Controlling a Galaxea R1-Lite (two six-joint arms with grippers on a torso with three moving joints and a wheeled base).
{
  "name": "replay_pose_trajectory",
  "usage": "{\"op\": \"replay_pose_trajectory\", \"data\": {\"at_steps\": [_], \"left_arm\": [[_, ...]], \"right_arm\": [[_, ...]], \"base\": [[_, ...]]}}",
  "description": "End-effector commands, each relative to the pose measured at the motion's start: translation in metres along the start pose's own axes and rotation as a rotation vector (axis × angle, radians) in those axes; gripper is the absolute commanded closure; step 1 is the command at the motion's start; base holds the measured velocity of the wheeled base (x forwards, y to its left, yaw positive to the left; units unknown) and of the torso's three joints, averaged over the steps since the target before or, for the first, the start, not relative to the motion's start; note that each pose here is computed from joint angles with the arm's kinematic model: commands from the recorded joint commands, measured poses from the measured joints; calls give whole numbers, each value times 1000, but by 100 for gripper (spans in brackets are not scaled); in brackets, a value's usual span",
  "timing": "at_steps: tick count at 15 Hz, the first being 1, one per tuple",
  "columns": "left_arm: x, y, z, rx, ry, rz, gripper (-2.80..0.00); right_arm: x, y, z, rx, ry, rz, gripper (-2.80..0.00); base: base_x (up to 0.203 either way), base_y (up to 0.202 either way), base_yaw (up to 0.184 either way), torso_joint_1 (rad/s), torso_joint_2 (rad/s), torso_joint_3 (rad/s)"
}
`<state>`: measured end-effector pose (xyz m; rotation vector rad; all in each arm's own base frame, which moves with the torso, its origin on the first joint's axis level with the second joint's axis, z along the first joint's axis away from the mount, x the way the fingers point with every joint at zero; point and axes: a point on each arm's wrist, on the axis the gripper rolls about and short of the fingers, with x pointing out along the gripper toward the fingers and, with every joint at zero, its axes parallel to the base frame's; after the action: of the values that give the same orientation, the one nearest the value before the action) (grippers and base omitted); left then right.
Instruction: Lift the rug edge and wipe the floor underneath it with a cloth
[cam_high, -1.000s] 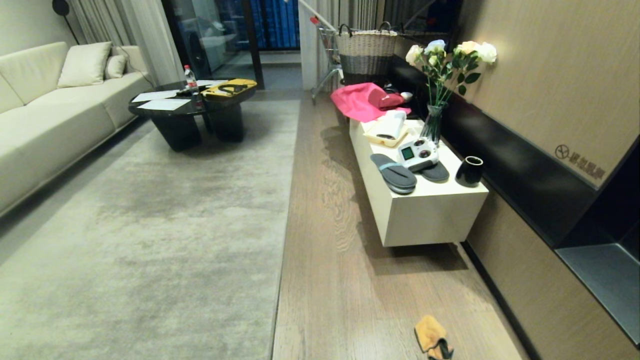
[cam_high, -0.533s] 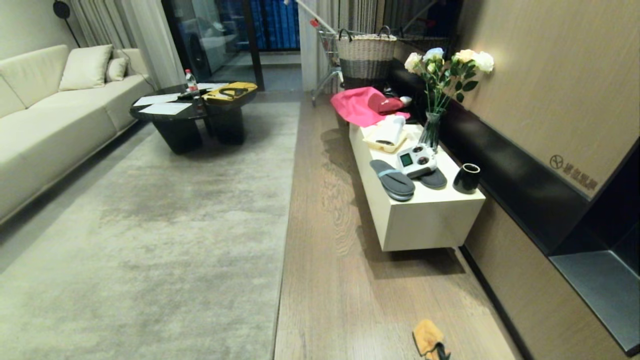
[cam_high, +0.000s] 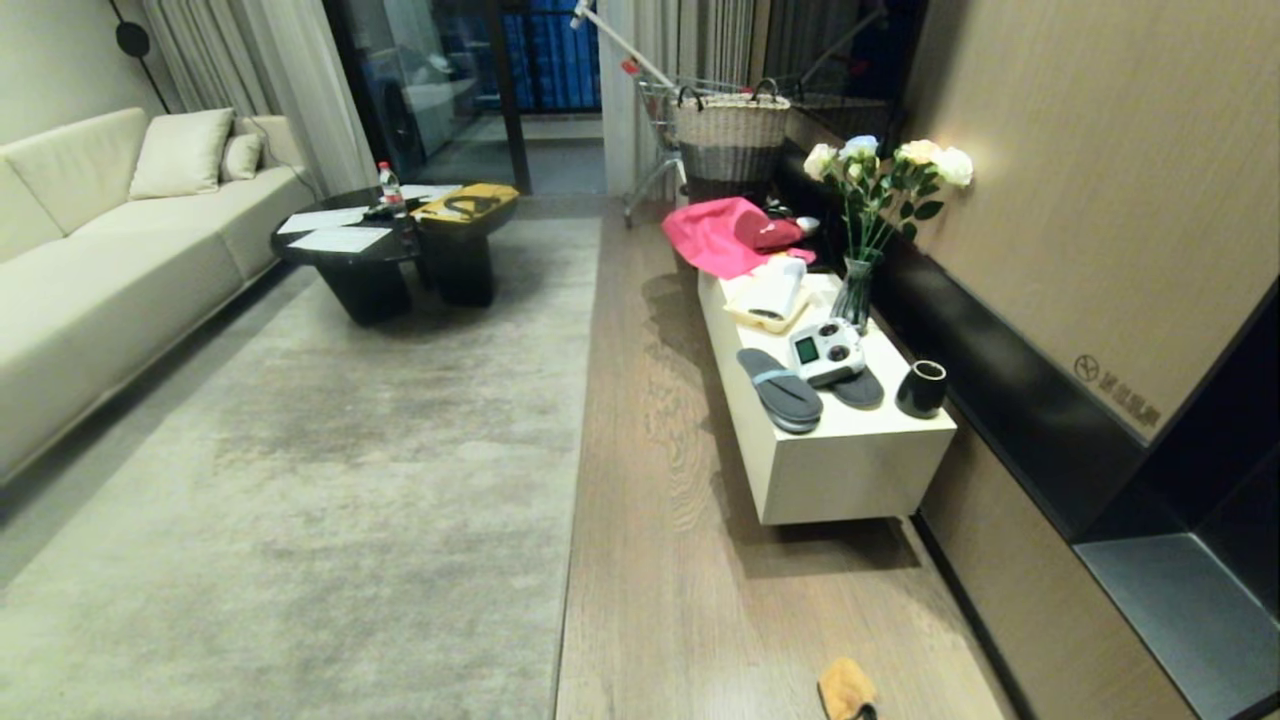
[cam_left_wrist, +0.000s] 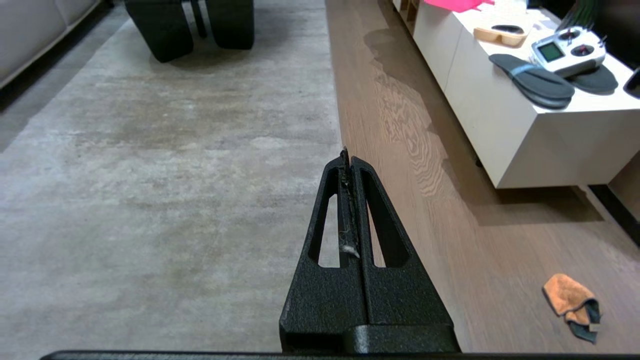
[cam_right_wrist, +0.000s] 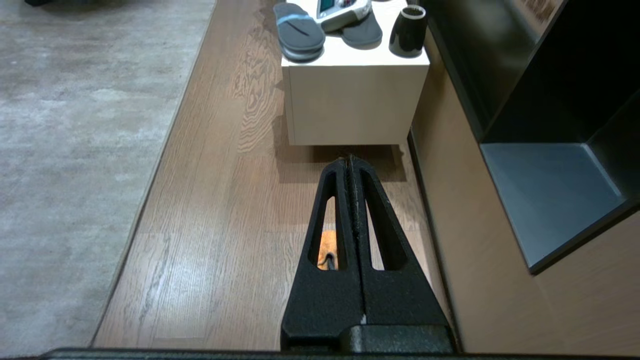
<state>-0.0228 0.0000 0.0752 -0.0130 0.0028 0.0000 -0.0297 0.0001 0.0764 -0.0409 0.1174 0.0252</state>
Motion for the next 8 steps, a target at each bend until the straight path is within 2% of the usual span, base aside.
{"op": "replay_pose_trajectory", "data": {"at_steps": [1, 8], "left_arm": [[0, 0, 0, -1, 2, 0, 0], [0, 0, 0, -1, 2, 0, 0]], "right_arm": [[0, 0, 0, -2, 1, 0, 0], [0, 0, 0, 2, 2, -1, 0]], "base": [[0, 0, 0, 120, -474, -359], [0, 0, 0, 160, -514, -362]]}}
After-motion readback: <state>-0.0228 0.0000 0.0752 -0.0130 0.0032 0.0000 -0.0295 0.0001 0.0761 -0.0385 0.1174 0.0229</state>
